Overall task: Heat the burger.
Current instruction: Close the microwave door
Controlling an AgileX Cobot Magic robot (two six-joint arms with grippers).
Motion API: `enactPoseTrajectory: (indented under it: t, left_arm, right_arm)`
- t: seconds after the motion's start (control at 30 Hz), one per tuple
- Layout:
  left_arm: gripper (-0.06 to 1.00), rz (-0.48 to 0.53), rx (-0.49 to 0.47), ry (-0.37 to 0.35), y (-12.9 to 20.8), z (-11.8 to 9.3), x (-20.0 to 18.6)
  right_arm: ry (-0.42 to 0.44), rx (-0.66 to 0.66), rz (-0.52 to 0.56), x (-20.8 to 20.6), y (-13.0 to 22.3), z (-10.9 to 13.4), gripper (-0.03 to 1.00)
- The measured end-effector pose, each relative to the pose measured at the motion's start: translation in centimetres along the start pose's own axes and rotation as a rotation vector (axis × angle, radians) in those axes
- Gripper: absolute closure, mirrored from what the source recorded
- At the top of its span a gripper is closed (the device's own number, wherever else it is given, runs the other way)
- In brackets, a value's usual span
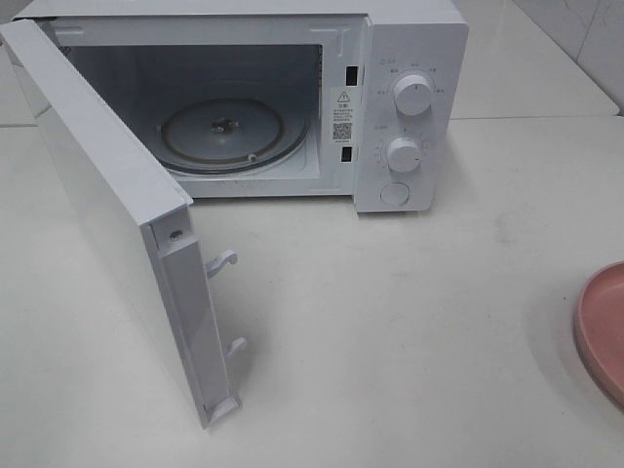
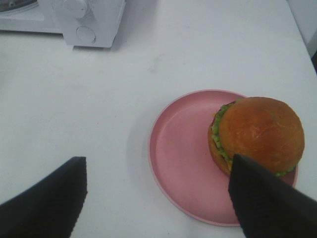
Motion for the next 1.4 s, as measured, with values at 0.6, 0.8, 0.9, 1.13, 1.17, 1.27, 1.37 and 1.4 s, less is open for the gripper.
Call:
enactPoseTrajectory:
  t: [0.6, 0.8, 0.9, 1.13, 1.17, 1.27, 1.37, 1.4]
  left_arm:
    - [-0.03, 0.0, 0.0, 0.0, 0.0, 0.0, 0.0]
    - [-0.03, 0.0, 0.0, 0.0, 0.0, 0.0, 0.0]
    - [-0.03, 0.0, 0.0, 0.0, 0.0, 0.0, 0.0]
    - [-0.03, 0.0, 0.0, 0.0, 0.0, 0.0, 0.0]
    - [-0.03, 0.0, 0.0, 0.0, 0.0, 0.0, 0.0]
    - [-0.03, 0.0, 0.0, 0.0, 0.0, 0.0, 0.0]
    - [-0.03, 0.0, 0.0, 0.0, 0.0, 0.0, 0.0]
    - [-0.03, 0.0, 0.0, 0.0, 0.0, 0.0, 0.0]
  right_arm:
    - [0.087, 0.056, -0.06, -0.87, 0.43, -0.19, 0.21]
    - [0.087, 0.053, -0.059, -0.87, 0.43, -0.19, 0.21]
    - [0.087, 0.053, -0.059, -0.87, 0.43, -0.19, 0.21]
    - [0.087, 0.05, -0.059, -0.87, 0.43, -0.19, 0.21]
    - [0.087, 0.05, -0.059, -0.87, 0.43, -0.19, 0.21]
    - [0.087, 0.05, -0.059, -0.87, 0.43, -0.19, 0.21]
    - [0.087, 0.05, -0.059, -0.87, 0.43, -0.19, 0.21]
    - [0.087, 0.05, -0.059, -0.87, 0.43, -0.19, 0.21]
Point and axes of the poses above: a point on each arm's last joint axis where the gripper is mounted, x pointing out along that axis toward the gripper, z along the wrist's bending axis when the last joint is at zero, y = z × x, the point moved 3 cm from there along x, pointing out along that axis toward the gripper, and after that the axes turned 5 degrees about -x, right-handed, at the moved point
